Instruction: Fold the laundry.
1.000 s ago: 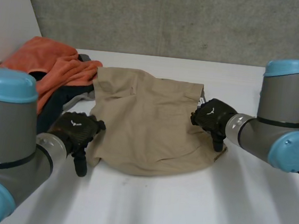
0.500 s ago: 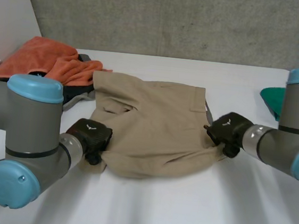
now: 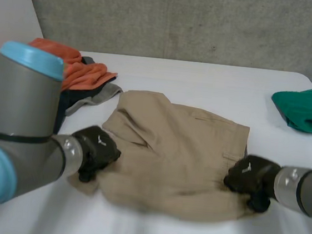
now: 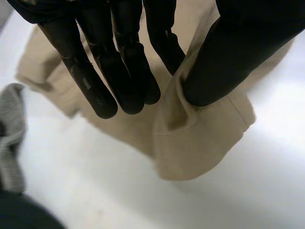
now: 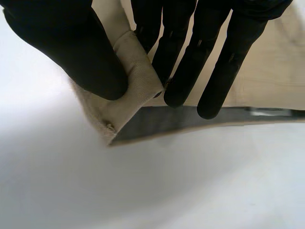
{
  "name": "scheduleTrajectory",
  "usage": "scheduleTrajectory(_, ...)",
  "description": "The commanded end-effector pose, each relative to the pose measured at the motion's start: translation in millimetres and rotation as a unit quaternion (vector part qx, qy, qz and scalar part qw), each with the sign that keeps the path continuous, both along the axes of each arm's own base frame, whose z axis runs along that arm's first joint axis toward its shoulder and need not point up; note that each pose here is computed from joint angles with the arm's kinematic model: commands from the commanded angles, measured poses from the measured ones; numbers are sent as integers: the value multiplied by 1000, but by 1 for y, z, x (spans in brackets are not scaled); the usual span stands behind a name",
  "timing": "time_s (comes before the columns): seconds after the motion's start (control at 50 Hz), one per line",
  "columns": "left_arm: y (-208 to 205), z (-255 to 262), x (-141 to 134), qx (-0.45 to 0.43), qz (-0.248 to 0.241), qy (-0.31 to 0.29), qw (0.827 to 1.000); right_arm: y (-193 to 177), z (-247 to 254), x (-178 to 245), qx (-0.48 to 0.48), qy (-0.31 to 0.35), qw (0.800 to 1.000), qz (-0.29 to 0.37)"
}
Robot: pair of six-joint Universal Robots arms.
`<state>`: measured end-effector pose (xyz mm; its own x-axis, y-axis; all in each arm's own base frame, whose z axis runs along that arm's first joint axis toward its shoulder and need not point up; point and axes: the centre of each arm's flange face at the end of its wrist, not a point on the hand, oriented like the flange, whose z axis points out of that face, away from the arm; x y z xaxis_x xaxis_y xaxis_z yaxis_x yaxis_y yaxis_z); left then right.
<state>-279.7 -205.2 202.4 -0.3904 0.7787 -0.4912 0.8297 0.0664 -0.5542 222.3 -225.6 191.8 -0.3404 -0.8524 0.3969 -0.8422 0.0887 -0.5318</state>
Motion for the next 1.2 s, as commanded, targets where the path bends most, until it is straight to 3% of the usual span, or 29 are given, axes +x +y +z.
scheduleTrajectory(0.02,-51,6,-24,-73,10,37,997,-51,4,11,-46,-74,993,-80)
scheduleTrajectory(0.12,-88,27,-49,-151,-6,99,984,-88,12,21,-108,-128,977,-131)
scheduleTrajectory(0.28,-148,56,-81,-292,-9,180,939,-147,17,34,-215,-202,933,-206)
scheduleTrajectory(0.48,-171,3,-99,-279,-16,169,945,-178,-9,55,-279,-224,913,-197)
scheduleTrajectory(0.58,-181,2,-102,-304,-13,186,934,-190,-12,57,-321,-227,897,-201)
scheduleTrajectory(0.64,-189,31,-103,-360,-8,219,907,-203,6,60,-377,-253,868,-200)
scheduleTrajectory(0.72,-190,114,-93,-464,18,288,838,-219,63,55,-476,-319,790,-219)
scheduleTrajectory(0.74,-185,153,-84,-499,37,328,801,-219,95,49,-513,-357,745,-233)
scheduleTrajectory(0.8,-167,214,-71,-539,50,395,742,-210,153,37,-563,-430,662,-244)
scheduleTrajectory(0.82,-149,252,-62,-559,43,437,703,-200,190,30,-588,-475,611,-235)
scheduleTrajectory(0.86,-132,283,-54,-569,29,470,674,-189,215,26,-601,-502,582,-220)
scheduleTrajectory(0.9,-115,307,-46,-563,3,507,653,-179,231,27,-600,-518,576,-197)
scheduleTrajectory(0.96,-113,311,-42,-549,-12,518,656,-173,232,34,-592,-514,596,-174)
scheduleTrajectory(0.98,-117,303,-44,-534,-16,516,669,-170,226,42,-577,-508,619,-159)
scheduleTrajectory(1.04,-126,279,-52,-504,-15,503,702,-170,214,49,-557,-499,647,-149)
scheduleTrajectory(1.06,-132,263,-55,-485,-13,492,723,-171,205,51,-545,-493,661,-150)
scheduleTrajectory(1.1,-140,245,-57,-466,-4,482,742,-173,195,53,-532,-484,677,-156)
scheduleTrajectory(1.12,-146,225,-59,-445,4,470,762,-175,182,55,-515,-475,695,-162)
scheduleTrajectory(1.18,-156,194,-59,-413,17,451,791,-178,160,58,-491,-459,721,-169)
scheduleTrajectory(1.2,-162,170,-58,-389,29,437,811,-180,143,58,-472,-447,739,-176)
